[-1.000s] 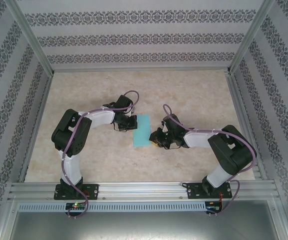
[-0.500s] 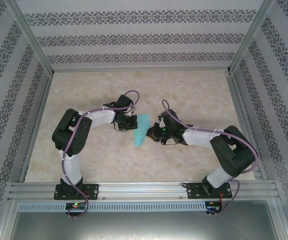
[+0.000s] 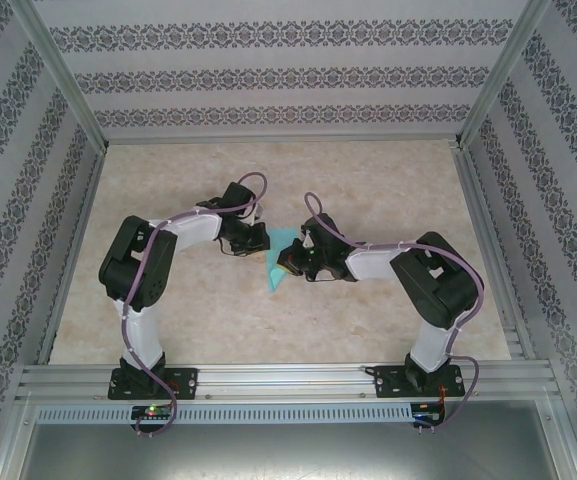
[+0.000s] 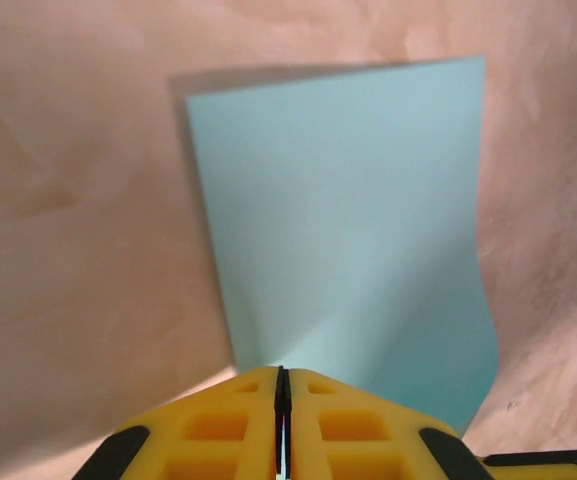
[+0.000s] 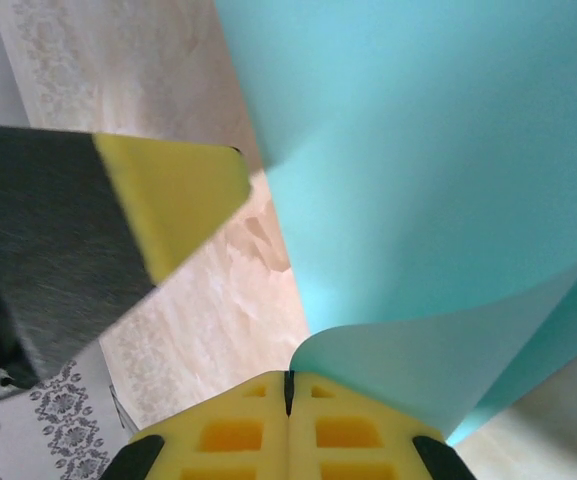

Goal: Fold a paper plane with a square sheet of paper (pick it up from the middle)
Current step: Third fold the triangle at the center of the table.

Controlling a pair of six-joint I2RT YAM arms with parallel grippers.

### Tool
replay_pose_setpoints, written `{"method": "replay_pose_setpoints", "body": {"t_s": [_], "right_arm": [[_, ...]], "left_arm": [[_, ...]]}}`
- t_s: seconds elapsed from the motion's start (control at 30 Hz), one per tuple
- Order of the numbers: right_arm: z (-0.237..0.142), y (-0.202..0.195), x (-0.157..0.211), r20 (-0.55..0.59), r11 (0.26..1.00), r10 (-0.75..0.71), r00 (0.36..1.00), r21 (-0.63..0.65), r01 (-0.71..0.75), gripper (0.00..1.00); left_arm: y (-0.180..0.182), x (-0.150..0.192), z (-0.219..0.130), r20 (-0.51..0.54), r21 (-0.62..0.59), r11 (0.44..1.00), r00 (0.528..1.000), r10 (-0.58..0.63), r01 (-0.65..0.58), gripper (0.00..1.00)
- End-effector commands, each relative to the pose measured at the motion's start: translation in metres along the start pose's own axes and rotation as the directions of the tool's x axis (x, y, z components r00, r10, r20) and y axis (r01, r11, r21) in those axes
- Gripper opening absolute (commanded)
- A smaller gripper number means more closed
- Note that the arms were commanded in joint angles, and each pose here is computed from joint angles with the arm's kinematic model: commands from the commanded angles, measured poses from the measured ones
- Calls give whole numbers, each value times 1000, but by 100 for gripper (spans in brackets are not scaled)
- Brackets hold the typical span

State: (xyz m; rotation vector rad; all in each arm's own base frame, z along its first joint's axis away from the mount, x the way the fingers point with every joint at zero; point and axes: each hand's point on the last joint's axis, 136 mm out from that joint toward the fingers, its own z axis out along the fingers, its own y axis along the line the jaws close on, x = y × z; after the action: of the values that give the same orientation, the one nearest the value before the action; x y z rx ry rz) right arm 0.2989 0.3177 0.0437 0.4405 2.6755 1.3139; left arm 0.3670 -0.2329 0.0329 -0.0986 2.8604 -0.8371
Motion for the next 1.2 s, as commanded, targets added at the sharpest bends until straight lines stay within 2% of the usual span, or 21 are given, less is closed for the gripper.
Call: {"method": "replay_pose_setpoints", "body": {"t_s": [0.0,0.2,0.53,1.17], "right_arm": [[6,5,-5,30,1000,3,1000,-17,-2,4],[6,0,-6,52,1000,17,999,-10,-16,4],[9,-8,-4,58,999,37,998,9,-38,4],[10,-23,-7,95,996,77,993,35,-80,4]], "left_arm": [[-11,-6,-6,7,46,999,1000,-2,1,11],[-6,-4,4,-18,36,999,1000,-11,12,7],[-8,1,13,-52,72,997,999,-12,16,6],[9,10,23,-87,10,999,995,-45,46,4]]}}
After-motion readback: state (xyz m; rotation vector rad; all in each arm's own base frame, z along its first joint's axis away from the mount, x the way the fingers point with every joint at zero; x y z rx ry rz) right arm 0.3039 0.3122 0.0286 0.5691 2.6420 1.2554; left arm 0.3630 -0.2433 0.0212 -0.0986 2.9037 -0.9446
